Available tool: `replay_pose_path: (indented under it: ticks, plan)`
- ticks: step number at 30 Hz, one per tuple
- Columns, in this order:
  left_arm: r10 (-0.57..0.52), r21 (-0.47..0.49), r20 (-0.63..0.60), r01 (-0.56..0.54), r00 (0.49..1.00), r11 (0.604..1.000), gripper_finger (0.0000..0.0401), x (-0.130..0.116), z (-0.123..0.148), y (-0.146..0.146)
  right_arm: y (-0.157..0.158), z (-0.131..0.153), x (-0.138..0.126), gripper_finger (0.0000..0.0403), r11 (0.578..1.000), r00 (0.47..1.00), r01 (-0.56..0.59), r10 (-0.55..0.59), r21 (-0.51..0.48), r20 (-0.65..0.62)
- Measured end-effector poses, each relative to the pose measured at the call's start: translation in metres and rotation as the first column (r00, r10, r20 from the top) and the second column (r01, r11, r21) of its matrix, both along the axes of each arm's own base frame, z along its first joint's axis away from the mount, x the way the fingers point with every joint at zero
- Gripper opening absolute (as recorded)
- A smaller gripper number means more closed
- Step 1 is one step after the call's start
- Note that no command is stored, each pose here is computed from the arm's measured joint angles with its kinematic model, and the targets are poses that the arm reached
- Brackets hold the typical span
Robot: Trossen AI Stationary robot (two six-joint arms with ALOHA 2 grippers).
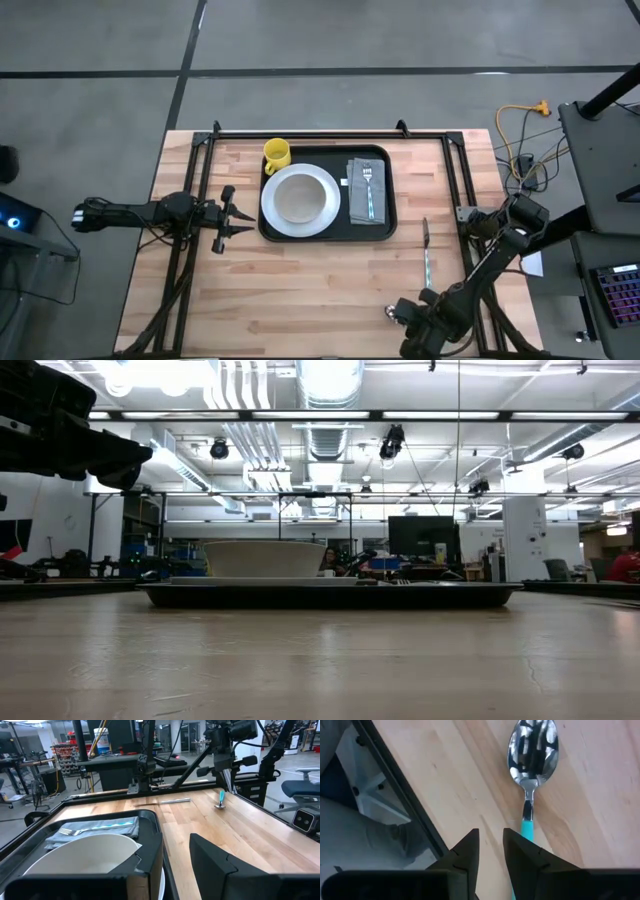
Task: Set up tray
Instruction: Put the blue spoon on the gray napkin to the right of the white plate
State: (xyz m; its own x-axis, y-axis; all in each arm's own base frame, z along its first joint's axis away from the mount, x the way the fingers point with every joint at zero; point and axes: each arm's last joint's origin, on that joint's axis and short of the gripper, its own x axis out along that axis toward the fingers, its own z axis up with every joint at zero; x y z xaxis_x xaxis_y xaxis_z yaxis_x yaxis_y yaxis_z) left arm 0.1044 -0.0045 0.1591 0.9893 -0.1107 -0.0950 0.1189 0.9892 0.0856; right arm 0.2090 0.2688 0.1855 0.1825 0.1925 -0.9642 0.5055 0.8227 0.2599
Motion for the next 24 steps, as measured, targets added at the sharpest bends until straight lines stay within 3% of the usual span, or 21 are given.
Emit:
replay_pose_path:
  ticks: [16,24]
  plan:
    - [0.0,0.0,0.0,0.0,1.0,1.0,0.0083,0.0,0.0,0.0,-0.013,-0.024,-0.01,0.0069,0.997,0.997,0.042,-0.046,-0.062,-0.056]
    - [0.0,0.0,0.0,0.0,1.0,1.0,0.0083,0.0,0.0,0.0,-0.009,-0.03,-0.01,0.0074,0.999,0.999,0.036,-0.036,0.0,-0.014]
